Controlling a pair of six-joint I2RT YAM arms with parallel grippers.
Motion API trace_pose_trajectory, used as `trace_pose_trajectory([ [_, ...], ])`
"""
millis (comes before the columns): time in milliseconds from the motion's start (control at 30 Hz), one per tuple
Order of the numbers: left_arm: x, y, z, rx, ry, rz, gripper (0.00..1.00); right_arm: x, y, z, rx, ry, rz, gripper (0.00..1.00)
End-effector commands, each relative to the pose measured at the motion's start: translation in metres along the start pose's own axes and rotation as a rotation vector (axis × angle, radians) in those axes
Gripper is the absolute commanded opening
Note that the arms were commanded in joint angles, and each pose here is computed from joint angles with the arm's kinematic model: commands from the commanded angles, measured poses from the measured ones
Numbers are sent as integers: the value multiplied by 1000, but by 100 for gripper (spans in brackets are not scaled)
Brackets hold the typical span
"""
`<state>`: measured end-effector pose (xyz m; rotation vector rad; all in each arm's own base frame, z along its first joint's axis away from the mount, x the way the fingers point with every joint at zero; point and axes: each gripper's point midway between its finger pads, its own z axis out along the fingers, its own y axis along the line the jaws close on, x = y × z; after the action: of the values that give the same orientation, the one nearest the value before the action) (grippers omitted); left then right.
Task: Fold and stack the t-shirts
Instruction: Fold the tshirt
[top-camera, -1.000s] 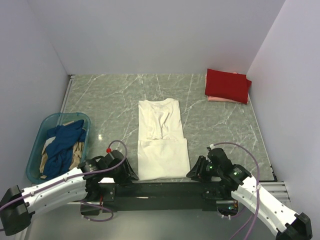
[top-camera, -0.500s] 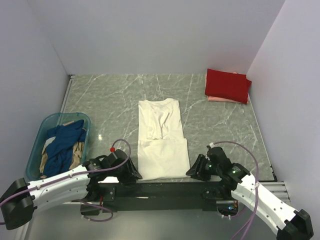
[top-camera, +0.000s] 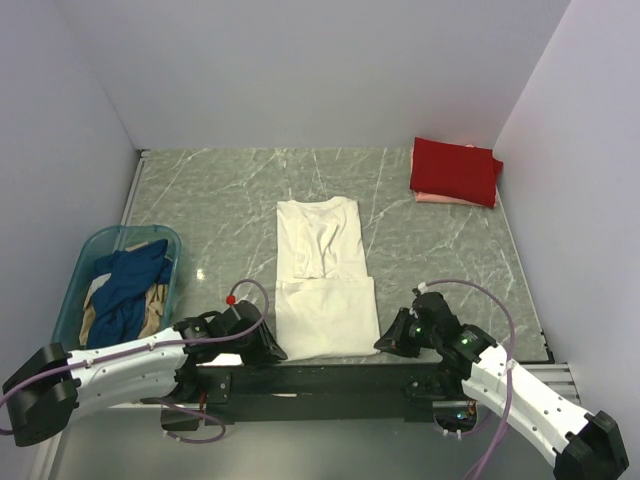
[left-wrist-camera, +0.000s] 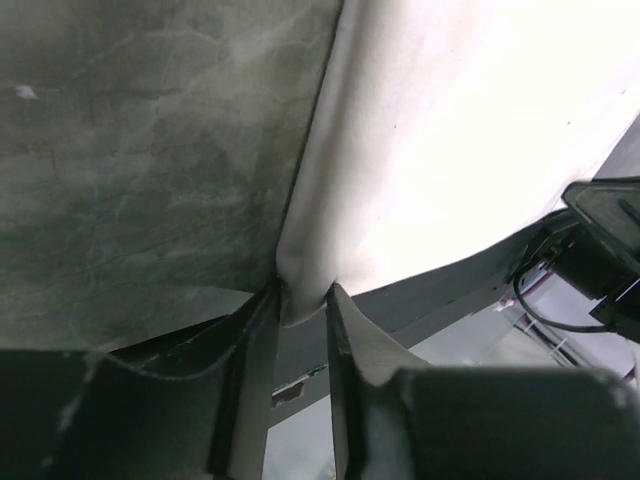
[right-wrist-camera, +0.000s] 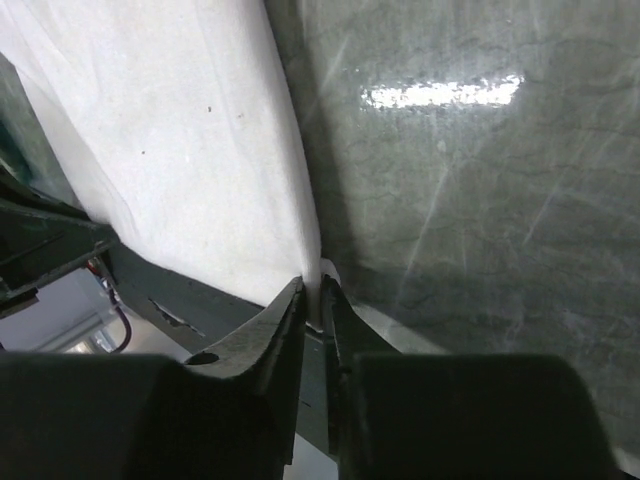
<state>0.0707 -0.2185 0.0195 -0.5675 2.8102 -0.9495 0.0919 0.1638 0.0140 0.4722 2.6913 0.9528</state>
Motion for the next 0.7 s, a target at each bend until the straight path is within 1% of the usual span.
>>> trace_pose_trajectory([
  [0,-10,0,1,-7,-63,3,25,-3,12,0,-51,-6,-42,17],
  [67,-14,-4,-1,-7,-81,7,19,-2,18,-2,-70,9,-57,11],
  [100,-14,-5,-2,-7,-82,12,12,-1,18,-3,-71,16,-67,9],
  [133,-15,-5,-3,-8,-86,16,7,1,22,-5,-83,30,-74,5],
  [167,-15,-7,-4,-11,-87,18,1,3,22,-6,-84,40,-80,3],
  [233,-15,-8,-6,-10,-85,29,1,4,25,-9,-94,48,-108,0],
  [467,-4,-6,-20,-4,-65,58,1,25,13,-21,-76,147,-166,0],
  [500,-1,0,-23,-22,-59,58,1,27,11,-23,-76,151,-179,0],
  [600,11,-5,-31,7,-34,70,1,34,4,-31,-68,167,-195,0],
  [633,18,-6,-34,14,-14,80,1,33,8,-35,-84,154,-205,0],
  [667,16,-10,-36,29,-38,83,1,35,6,-38,-74,157,-209,0],
])
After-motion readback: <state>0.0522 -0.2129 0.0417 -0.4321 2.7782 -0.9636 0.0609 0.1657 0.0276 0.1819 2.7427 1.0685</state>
